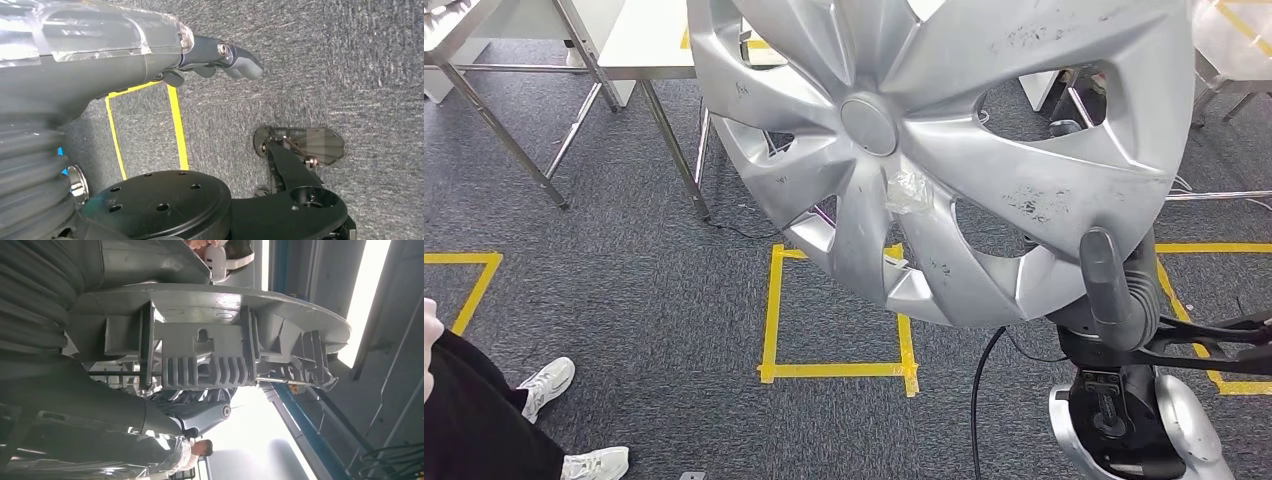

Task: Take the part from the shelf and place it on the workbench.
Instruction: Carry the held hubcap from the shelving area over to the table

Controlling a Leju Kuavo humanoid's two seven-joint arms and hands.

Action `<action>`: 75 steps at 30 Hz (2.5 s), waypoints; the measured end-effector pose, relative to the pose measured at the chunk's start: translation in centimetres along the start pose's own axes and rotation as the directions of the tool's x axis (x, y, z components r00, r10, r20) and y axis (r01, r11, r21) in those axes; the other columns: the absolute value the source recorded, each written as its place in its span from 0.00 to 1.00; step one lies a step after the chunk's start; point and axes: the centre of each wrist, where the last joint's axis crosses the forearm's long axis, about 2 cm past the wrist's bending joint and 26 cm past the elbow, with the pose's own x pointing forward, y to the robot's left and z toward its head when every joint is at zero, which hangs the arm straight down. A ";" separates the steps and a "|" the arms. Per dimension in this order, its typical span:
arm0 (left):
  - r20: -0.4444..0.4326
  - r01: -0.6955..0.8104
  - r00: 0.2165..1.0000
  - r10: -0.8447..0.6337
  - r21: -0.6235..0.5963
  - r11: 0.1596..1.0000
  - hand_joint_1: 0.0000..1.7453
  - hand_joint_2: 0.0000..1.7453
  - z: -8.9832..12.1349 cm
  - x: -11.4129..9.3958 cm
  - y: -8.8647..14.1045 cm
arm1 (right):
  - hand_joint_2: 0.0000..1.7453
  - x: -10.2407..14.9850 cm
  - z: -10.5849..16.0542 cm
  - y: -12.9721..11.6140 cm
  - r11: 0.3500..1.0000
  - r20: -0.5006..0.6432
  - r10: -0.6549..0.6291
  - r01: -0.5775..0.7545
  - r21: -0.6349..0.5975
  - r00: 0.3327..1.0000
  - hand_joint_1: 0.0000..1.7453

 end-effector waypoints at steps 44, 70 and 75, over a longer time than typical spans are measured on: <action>0.003 0.002 1.000 -0.002 -0.014 1.000 0.00 1.00 0.1 0.1 -0.7 | 1.00 0.4 -0.1 0.1 1.000 0.009 0.014 -0.014 0.005 1.000 1.00; 0.005 0.002 1.000 -0.001 -0.015 1.000 0.00 1.00 0.2 0.1 -0.8 | 1.00 0.5 0.2 0.2 1.000 0.003 0.013 -0.013 0.003 1.000 1.00; 0.007 0.001 1.000 -0.001 -0.017 1.000 0.00 1.00 0.2 0.2 -0.9 | 1.00 0.5 0.1 0.2 1.000 0.006 0.013 -0.013 0.005 1.000 1.00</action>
